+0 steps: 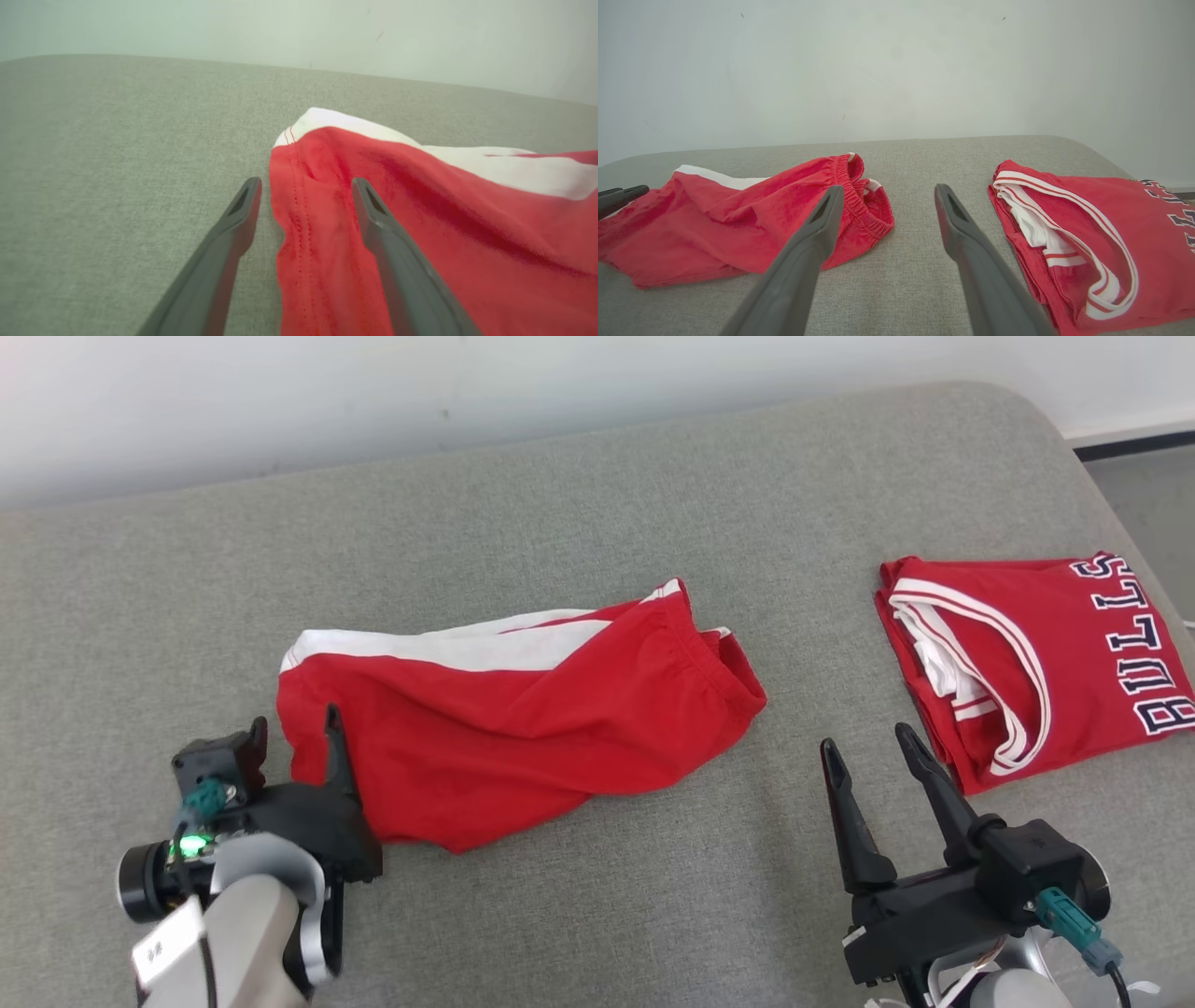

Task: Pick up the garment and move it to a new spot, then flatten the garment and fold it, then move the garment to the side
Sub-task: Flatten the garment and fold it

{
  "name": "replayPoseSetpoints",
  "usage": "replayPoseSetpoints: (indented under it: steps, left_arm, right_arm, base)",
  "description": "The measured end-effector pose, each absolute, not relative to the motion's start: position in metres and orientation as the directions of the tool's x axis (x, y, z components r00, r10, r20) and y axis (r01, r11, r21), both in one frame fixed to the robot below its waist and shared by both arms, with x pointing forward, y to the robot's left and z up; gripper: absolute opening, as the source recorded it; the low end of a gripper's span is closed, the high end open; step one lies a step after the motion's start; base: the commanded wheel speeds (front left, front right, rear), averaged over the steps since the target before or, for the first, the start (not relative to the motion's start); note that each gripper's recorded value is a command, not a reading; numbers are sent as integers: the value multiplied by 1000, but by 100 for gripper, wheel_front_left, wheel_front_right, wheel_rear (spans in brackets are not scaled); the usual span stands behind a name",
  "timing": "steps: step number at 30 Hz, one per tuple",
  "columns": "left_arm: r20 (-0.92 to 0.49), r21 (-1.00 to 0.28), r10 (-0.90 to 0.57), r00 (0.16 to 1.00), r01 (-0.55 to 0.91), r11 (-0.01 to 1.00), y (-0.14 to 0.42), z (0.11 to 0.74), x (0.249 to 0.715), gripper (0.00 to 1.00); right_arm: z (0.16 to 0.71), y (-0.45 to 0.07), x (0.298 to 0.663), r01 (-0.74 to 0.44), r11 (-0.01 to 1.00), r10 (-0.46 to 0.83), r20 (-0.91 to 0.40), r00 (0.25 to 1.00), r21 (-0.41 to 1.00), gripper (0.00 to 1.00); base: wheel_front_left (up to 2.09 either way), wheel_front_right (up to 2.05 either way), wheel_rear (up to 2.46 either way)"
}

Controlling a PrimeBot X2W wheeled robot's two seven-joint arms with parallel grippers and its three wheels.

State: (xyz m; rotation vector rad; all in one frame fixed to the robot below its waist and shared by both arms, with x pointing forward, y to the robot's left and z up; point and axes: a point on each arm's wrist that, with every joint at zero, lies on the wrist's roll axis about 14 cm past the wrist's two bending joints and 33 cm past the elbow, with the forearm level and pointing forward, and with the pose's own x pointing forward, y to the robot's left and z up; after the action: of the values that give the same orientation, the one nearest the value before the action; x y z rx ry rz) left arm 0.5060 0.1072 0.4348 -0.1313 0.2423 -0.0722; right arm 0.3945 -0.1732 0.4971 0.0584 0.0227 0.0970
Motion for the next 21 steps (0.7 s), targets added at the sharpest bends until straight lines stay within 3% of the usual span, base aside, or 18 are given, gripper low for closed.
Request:
replayPoseSetpoints:
  steps: [10, 21]
  left_arm:
    - [20, -106, -54, 998, 55, 993, 133, 498, 454, 100]
    - [156, -60, -7, 988, 16, 998, 172, 534, 380, 100]
  right_arm:
    - [513, -179, 390, -88, 995, 88, 3, 996, 53, 100]
    - [506, -180, 381, -93, 994, 96, -47, 994, 62, 100]
  base:
    - [0, 0, 0]
    - [0, 0, 0]
